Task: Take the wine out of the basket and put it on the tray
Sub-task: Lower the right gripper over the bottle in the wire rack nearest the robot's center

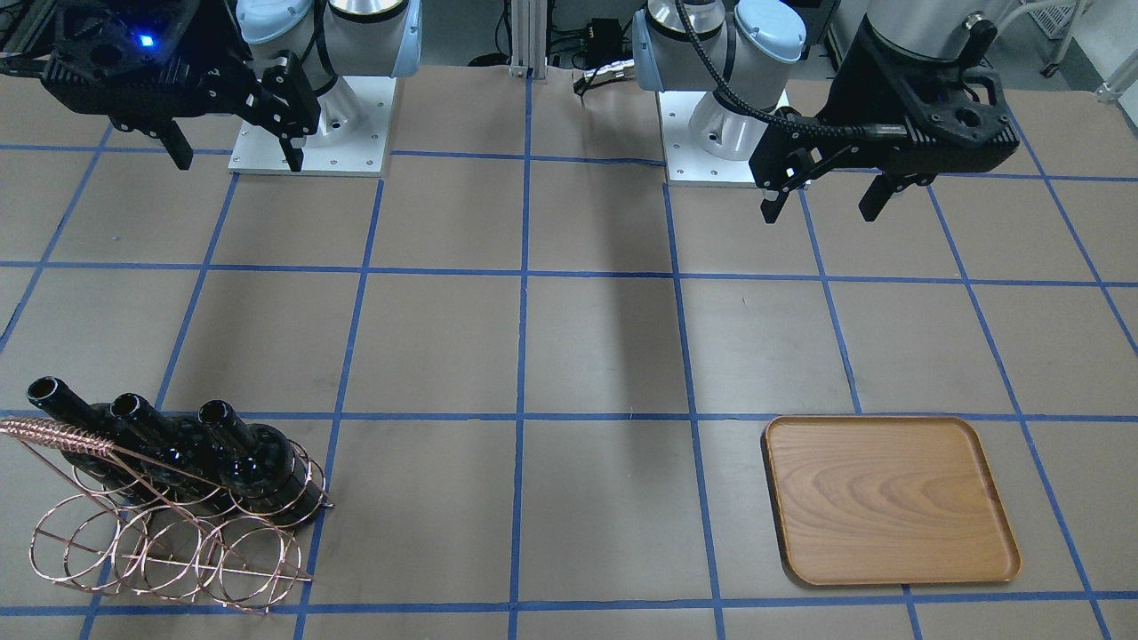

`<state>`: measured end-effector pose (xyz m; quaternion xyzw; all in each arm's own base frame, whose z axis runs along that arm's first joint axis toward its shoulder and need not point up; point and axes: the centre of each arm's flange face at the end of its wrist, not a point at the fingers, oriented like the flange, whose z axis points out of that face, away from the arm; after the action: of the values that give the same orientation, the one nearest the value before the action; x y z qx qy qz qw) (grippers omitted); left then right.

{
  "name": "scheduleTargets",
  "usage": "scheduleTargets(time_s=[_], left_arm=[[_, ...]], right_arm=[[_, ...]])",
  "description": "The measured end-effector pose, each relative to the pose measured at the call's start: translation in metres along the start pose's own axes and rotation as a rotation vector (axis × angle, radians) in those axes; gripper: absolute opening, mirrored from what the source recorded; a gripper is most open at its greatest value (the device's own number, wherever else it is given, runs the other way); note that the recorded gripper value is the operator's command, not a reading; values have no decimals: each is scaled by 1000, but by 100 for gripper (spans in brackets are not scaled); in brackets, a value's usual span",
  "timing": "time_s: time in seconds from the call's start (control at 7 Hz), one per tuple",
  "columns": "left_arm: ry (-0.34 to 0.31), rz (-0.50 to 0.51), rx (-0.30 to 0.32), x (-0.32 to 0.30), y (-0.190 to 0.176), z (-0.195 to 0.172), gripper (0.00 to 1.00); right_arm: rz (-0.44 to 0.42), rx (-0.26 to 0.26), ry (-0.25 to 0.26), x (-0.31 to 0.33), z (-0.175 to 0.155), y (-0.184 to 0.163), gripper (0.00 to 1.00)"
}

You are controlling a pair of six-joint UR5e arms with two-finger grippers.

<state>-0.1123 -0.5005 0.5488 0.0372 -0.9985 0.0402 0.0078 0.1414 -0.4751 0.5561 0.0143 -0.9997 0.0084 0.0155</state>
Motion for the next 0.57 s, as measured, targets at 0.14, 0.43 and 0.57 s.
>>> scheduleTargets(time_s=[0.14,0.43,0.57], left_arm=[[0,0,0,0,0,0,100],[0,0,0,0,0,0,100],[0,1,0,0,0,0,100]], right_arm=[[1,-1,0,0,0,0,100],[-3,8,5,2,2,-4,97],[-2,30,8,9,6,-16,97]])
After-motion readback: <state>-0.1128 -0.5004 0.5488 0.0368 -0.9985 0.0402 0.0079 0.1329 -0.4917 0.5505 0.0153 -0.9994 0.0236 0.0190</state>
